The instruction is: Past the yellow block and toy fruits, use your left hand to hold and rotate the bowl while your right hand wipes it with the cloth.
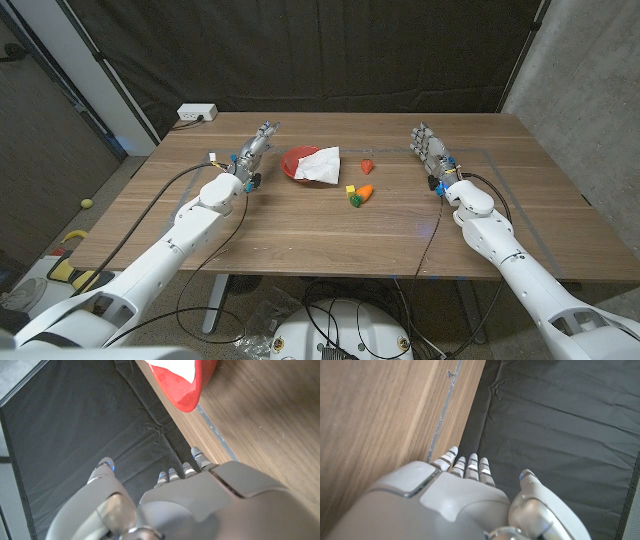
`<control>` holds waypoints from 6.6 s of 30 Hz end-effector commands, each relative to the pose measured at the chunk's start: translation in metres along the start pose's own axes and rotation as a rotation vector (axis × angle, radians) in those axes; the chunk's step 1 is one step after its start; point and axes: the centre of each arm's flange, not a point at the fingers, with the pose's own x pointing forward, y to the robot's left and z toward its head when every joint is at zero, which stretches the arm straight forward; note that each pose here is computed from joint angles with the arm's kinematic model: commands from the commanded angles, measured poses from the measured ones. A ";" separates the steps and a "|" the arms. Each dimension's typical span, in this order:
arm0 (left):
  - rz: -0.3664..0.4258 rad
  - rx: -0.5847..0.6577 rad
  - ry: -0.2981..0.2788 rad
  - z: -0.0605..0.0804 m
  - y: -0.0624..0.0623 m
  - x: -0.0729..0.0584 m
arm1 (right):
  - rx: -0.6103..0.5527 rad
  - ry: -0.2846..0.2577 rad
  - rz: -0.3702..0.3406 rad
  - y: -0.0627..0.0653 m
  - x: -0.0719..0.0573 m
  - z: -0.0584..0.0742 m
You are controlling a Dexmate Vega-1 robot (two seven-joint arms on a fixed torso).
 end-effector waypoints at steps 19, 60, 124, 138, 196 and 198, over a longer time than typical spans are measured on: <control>0.077 0.586 0.074 0.054 -0.017 0.008 | -0.037 -0.037 0.062 0.011 -0.002 0.005; -0.030 0.815 0.271 0.060 -0.031 0.040 | -0.026 -0.043 0.065 0.012 0.000 -0.001; -0.157 1.237 0.466 0.085 -0.071 0.082 | -0.010 -0.056 0.034 0.006 -0.009 -0.008; -0.088 1.355 0.472 0.075 -0.078 0.081 | -0.010 -0.070 0.018 0.004 -0.009 -0.009; 0.387 1.144 -0.171 0.092 -0.074 0.044 | -0.132 -0.050 0.009 0.013 -0.007 0.004; 0.391 1.134 -0.177 0.092 -0.073 0.043 | -0.132 -0.053 0.011 0.014 -0.007 0.005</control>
